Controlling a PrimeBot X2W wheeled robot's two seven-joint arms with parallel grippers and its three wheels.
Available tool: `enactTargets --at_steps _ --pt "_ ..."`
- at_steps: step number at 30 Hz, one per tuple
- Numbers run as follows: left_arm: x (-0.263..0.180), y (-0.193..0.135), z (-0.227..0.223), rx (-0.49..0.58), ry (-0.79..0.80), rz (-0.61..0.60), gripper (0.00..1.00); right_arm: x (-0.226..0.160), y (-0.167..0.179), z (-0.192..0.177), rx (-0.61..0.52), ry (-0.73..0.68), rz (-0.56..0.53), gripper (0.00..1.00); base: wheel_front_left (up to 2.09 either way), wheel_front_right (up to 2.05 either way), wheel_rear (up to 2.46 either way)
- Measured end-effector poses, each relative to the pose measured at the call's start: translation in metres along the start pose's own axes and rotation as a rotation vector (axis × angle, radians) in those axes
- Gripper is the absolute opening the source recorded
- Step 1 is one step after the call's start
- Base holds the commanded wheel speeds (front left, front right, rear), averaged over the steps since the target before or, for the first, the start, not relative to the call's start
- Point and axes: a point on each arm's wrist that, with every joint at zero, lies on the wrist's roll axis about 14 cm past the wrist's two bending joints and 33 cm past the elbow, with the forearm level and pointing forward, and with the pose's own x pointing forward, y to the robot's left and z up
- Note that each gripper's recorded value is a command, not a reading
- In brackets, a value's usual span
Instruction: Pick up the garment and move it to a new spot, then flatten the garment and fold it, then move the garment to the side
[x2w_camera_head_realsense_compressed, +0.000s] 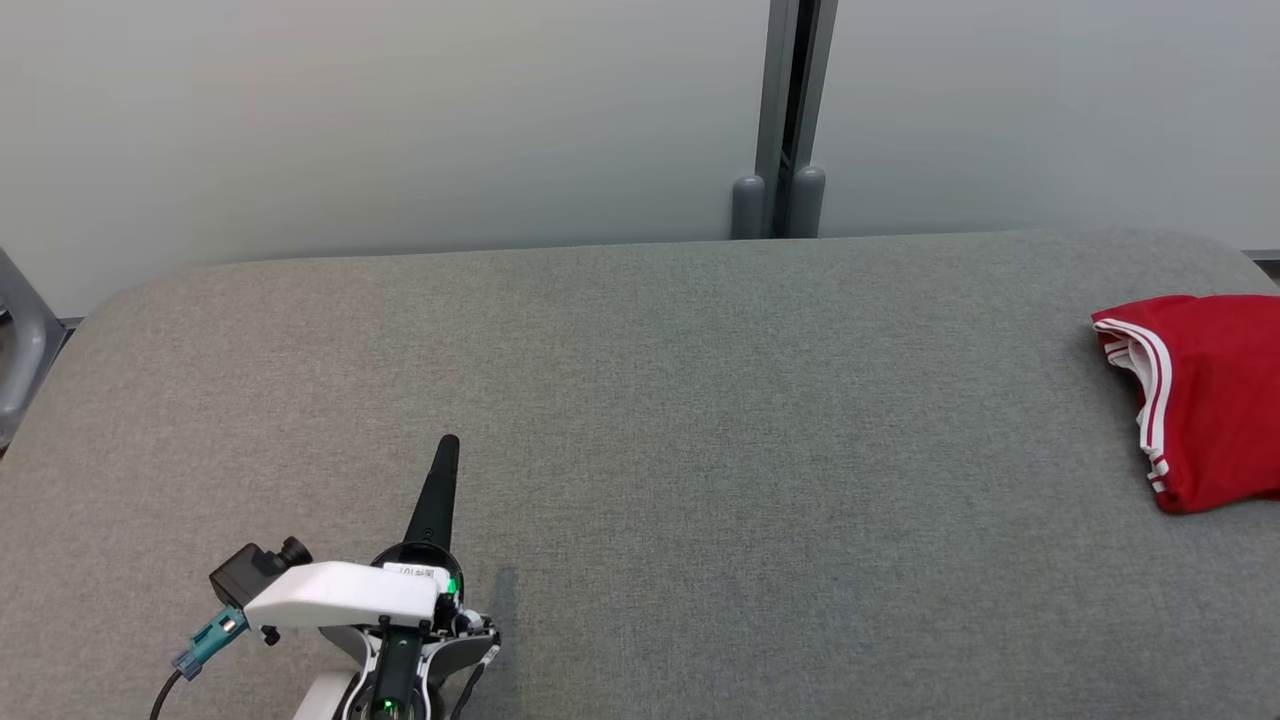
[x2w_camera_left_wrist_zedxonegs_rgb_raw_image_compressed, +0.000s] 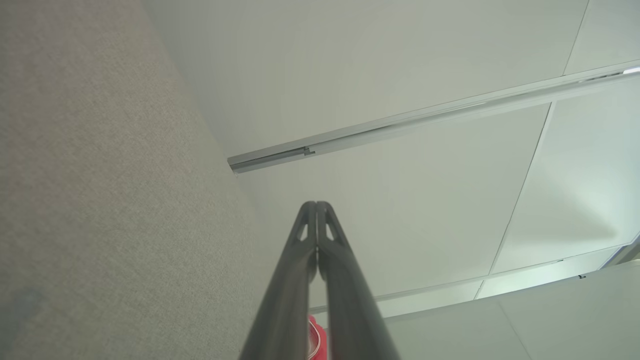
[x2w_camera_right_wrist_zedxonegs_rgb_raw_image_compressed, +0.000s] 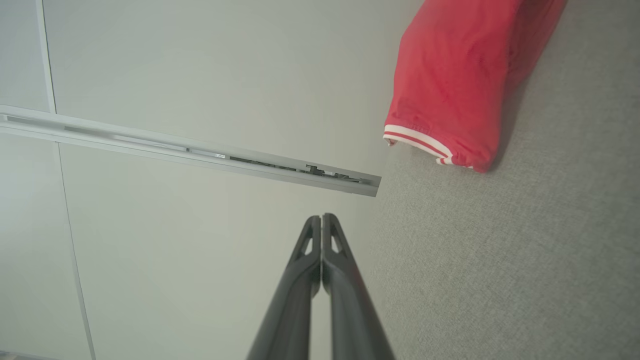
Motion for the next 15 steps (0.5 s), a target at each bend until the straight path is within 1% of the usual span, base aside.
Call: enactTargets --at_steps 15 --pt "0.006 -0.005 -0.009 -0.084 0.029 -0.005 0.0 -0.004 0.003 0.012 0.112 -0.016 0.03 0.0 0.0 0.0 0.0"
